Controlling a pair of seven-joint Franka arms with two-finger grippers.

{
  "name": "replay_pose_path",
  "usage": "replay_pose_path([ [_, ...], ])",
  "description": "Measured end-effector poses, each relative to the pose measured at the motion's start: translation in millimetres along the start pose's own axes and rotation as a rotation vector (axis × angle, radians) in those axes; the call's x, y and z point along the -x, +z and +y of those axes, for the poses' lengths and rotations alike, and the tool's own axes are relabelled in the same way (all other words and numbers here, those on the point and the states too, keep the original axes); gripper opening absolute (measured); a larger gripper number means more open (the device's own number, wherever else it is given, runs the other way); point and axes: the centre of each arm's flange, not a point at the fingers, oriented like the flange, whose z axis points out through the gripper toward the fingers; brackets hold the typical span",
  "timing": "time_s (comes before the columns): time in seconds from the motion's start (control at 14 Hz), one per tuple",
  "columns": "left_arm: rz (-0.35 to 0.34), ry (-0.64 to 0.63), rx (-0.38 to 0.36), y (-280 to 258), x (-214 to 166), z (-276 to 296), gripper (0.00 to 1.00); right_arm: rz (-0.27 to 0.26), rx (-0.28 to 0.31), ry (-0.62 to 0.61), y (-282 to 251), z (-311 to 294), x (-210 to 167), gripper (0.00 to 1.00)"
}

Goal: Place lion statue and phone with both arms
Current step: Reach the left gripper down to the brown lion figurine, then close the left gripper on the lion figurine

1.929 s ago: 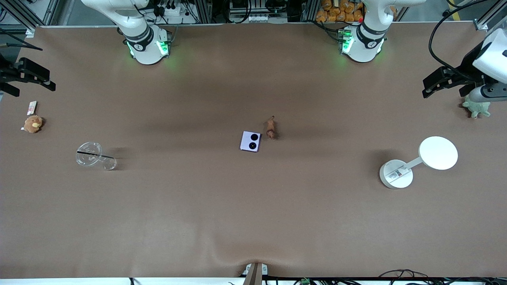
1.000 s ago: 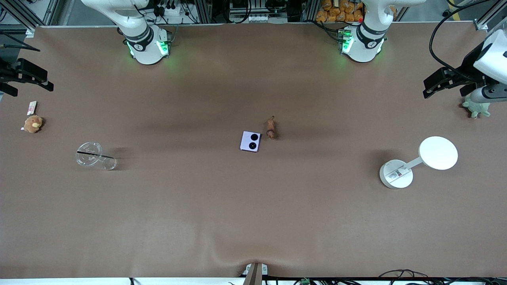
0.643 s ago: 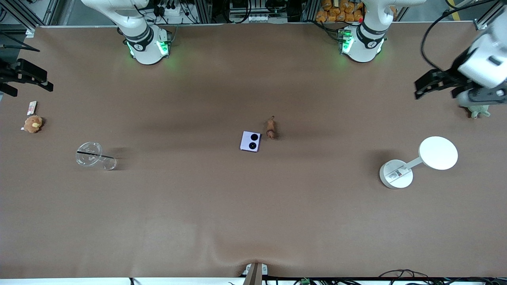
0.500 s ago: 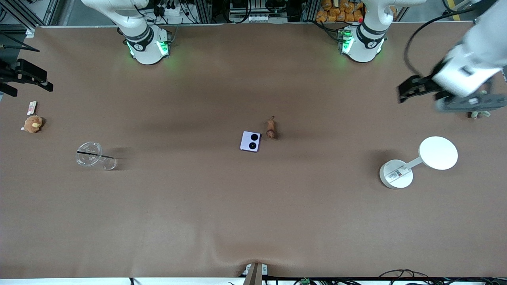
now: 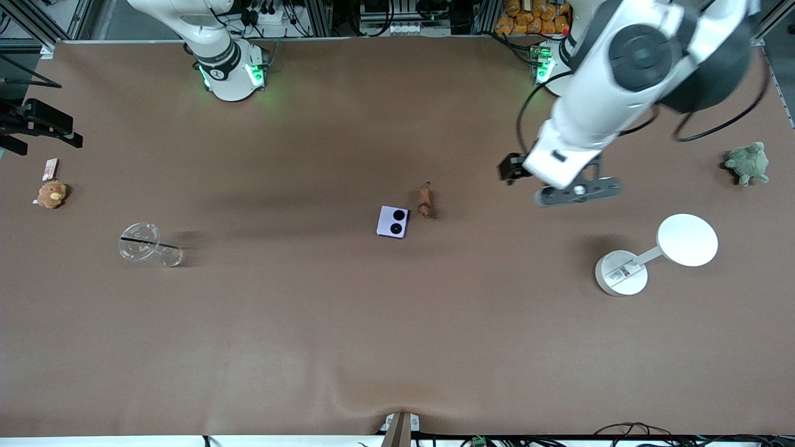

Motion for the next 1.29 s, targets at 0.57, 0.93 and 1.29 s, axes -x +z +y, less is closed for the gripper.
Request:
replay_pose_path([
  [0.57, -0.027, -0.086, 0.019, 107.6, 33.8, 107.6, 1.0, -0.001, 0.0, -0.002, 1.2, -0.3, -1.2, 1.0],
  [0.93, -0.001, -0.11, 0.015, 189.5, 57.2, 138.4, 1.0, -0.003, 0.0, -0.002, 2.1, -0.3, -1.8, 1.0],
  [1.29, 0.013, -0.082, 0.058, 241.9, 75.3, 139.8, 1.0, -0.003, 0.0, -0.002, 2.5, -0.2, -2.0, 1.0],
])
